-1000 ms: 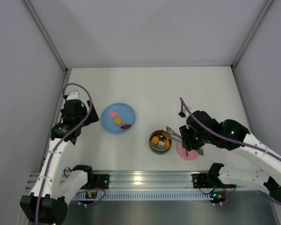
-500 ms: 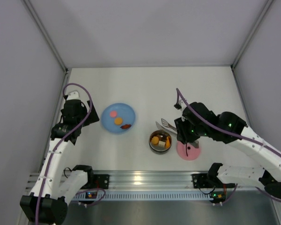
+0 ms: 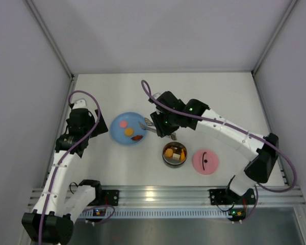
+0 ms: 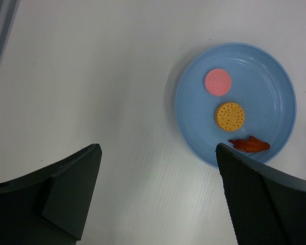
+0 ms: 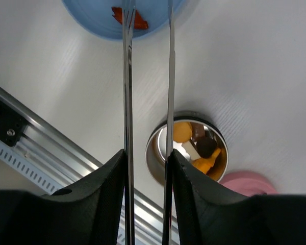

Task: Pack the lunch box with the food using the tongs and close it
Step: Pick up the fake food from the plate.

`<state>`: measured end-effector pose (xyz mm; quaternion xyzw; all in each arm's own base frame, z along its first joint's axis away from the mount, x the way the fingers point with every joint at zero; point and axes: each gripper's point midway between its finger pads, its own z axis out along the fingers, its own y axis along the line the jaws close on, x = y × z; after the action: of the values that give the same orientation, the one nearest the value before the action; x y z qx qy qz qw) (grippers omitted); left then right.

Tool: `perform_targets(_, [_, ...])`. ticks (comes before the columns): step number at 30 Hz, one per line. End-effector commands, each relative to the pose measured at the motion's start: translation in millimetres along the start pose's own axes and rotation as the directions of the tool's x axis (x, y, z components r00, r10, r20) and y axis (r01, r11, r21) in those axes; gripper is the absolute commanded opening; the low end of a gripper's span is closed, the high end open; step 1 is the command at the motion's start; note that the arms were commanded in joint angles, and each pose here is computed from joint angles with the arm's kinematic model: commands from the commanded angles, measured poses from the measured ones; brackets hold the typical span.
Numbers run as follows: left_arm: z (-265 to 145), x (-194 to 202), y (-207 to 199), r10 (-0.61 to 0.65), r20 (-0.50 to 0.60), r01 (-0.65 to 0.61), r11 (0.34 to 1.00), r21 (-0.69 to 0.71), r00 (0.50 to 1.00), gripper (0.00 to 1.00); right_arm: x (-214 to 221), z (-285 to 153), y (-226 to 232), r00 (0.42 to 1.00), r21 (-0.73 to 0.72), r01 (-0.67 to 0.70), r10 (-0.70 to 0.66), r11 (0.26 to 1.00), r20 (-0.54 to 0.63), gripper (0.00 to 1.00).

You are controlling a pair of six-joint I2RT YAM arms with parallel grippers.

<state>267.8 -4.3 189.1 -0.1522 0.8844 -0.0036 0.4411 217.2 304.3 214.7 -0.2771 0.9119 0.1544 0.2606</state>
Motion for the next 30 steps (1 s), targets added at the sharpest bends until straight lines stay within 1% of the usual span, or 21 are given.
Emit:
perform_targets(1, [1,-1,0,0.007,0.012,-0.007,1.000,0.001,1.000,0.99,-54,13,17,0.991,-0.038,0.011,-0.006,0.999,0.130,0.38])
perform_targets(3, [1,-1,0,0.006,0.012,-0.006,1.000,0.000,1.000,0.99,-56,29,18,0.993,-0.017,0.006,-0.004,1.000,0.115,0.39])
perform_targets(5, [2,-1,0,0.006,0.012,-0.006,1.000,0.001,1.000,0.99,-64,35,21,0.992,-0.003,0.007,-0.007,1.000,0.130,0.42])
perform_targets(9, [2,0,0,0.007,0.008,-0.007,1.000,-0.003,1.000,0.99,-62,57,24,0.995,0.024,0.012,-0.014,1.000,0.100,0.43])
perform_targets(20, [2,0,1,0.008,0.010,-0.008,1.000,-0.004,1.000,0.99,-61,74,51,0.995,-0.001,0.039,-0.039,0.999,0.096,0.45])
perform_targets(25, [2,0,1,0.007,0.008,-0.007,1.000,-0.003,1.000,0.99,-59,84,63,0.995,0.008,0.059,-0.059,0.998,0.083,0.45])
perform_targets(30, [2,0,0,0.006,0.011,-0.006,1.000,-0.001,1.000,0.99,-53,97,64,0.996,0.042,0.066,-0.068,0.997,0.061,0.45])
